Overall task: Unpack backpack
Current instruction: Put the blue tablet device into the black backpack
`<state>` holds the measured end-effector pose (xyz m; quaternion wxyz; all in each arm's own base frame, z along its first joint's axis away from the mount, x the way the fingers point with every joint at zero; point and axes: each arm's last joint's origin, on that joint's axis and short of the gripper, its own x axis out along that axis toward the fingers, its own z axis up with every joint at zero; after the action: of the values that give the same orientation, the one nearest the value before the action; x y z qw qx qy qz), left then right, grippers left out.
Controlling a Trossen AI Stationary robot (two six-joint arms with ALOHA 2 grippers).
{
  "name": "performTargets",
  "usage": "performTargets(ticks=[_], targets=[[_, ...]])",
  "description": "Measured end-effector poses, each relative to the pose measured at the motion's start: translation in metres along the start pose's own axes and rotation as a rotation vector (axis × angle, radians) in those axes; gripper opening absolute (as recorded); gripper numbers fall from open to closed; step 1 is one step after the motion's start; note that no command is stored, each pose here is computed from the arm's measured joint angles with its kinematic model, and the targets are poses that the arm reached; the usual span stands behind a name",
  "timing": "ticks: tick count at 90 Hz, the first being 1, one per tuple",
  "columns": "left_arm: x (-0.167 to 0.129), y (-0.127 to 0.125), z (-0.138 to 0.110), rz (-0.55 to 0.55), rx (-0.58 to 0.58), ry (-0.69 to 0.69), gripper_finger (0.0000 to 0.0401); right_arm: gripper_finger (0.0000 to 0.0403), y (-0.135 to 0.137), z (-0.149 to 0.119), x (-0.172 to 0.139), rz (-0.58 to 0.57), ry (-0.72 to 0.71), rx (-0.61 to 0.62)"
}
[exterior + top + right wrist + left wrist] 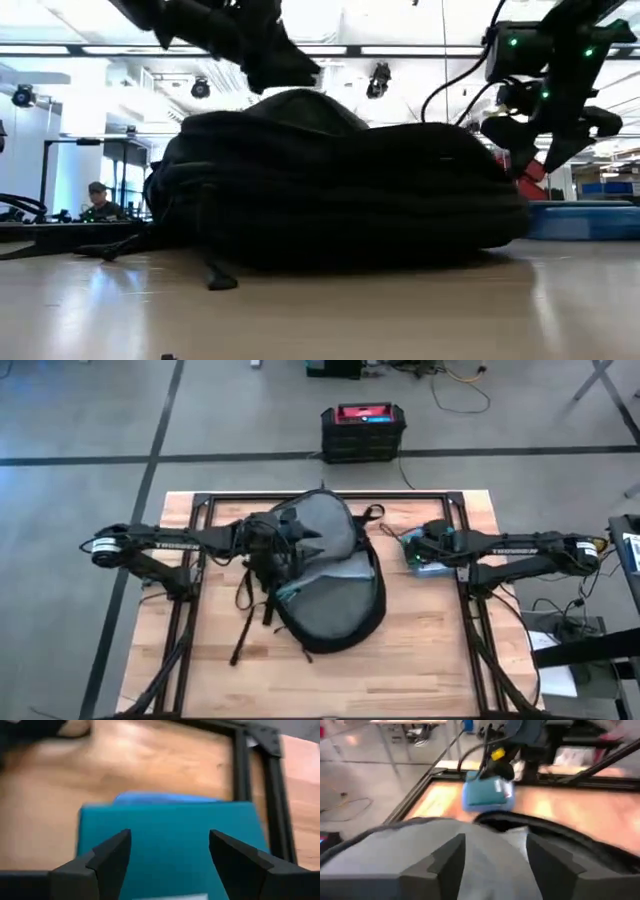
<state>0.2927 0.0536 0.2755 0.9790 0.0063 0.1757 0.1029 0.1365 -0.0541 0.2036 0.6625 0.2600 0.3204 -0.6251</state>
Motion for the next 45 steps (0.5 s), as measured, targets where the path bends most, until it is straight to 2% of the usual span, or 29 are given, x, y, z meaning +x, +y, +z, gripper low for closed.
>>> performTargets(ticks=[14,28,45], targets=[[-0.006,0.004,0.004,0.105,0.016,0.038,0.0205,0.0201,-0.005,0.006,0.006,-0.056,-0.058,0.200],[-0.009,-0.004,0.005,0.083,0.015,0.027,0.0189,0.0141,-0.011,0.011,0.012,-0.107,-0.079,0.402],[-0.010,-0.020,0.001,0.031,0.038,0.041,0.0160,0.0052,-0.025,0.018,0.021,-0.216,-0.028,0.494]])
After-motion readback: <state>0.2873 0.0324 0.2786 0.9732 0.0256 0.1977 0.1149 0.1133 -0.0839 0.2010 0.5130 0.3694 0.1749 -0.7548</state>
